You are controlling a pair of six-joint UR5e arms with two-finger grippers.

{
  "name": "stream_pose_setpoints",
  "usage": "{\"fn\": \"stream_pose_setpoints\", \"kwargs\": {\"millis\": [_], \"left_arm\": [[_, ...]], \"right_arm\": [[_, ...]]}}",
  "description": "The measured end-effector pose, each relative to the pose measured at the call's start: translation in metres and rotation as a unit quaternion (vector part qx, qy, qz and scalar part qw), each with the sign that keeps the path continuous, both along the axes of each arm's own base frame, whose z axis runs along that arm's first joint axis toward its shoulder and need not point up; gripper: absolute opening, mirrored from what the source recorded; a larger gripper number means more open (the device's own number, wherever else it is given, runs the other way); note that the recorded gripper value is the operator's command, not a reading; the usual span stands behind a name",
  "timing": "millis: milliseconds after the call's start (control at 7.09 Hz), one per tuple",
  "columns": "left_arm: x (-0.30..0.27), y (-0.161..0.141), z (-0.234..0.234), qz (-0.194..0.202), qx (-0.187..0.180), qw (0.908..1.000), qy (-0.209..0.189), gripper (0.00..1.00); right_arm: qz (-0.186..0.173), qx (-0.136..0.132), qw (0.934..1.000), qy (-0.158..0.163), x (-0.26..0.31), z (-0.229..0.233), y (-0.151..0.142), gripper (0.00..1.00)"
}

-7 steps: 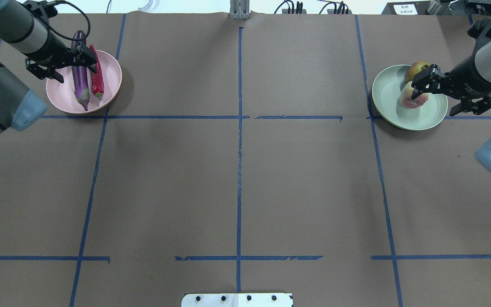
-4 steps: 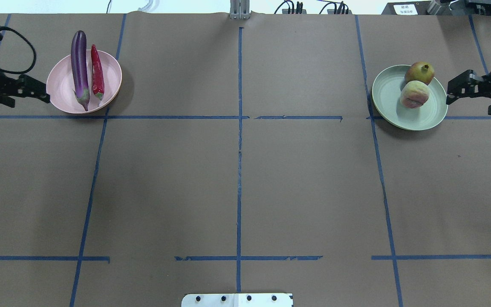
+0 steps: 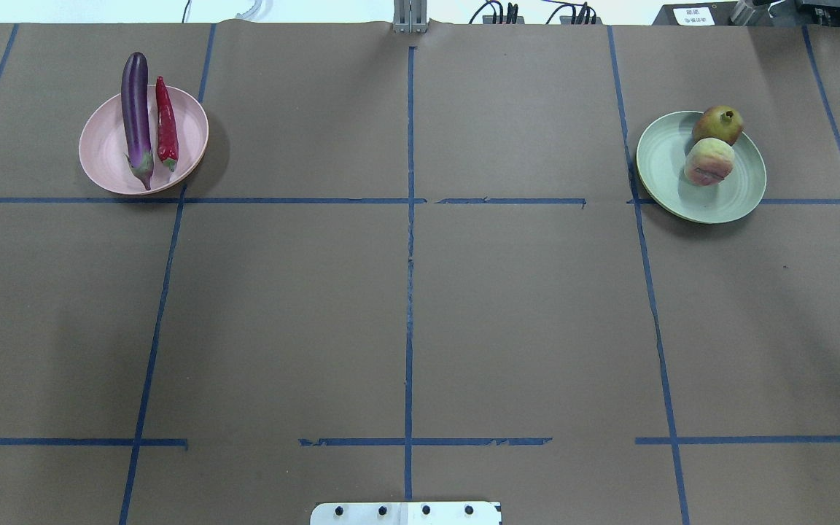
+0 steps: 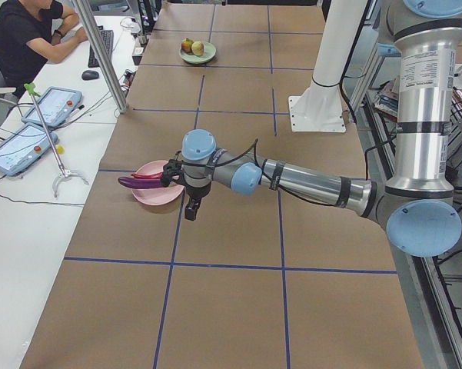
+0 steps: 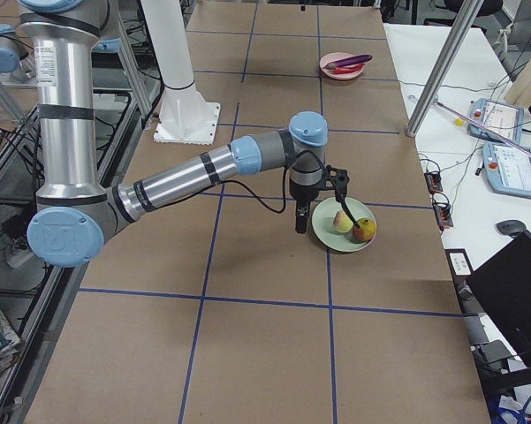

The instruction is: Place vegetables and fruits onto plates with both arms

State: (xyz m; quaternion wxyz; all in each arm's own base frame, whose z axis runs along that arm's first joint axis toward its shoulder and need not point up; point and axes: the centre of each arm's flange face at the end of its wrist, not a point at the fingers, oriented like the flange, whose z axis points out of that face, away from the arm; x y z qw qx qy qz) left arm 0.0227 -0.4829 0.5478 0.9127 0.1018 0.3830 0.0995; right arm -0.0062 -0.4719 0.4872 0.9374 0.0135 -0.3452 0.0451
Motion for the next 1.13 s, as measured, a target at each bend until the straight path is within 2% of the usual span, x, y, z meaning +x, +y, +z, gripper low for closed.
{"fn": "stream_pose_setpoints", "kwargs": {"millis": [282, 564, 847, 1129], "left_arm": [[-0.025, 0.009, 0.012, 0.037, -0.005, 0.9992, -0.015, 1.00], [-0.031, 0.020, 0.007, 0.047, -0.032, 0.9984, -0.009, 1.00], [-0.034, 0.032, 0.008, 0.049, -0.058, 0.9971, 0.000, 1.00], [-0.039, 0.054, 0.028, 0.046, -0.084, 0.9954, -0.001, 1.00]], "right_arm": [[-0.041, 0.008, 0.9991, 0.004, 0.030, 0.033, 0.025, 1.00], [-0.073, -0.002, 0.9973, -0.007, 0.042, 0.072, 0.061, 1.00], [-0.088, -0.008, 0.9960, -0.014, 0.044, 0.100, 0.078, 1.00], [-0.090, 0.006, 0.9956, -0.024, 0.043, 0.100, 0.085, 1.00]]}}
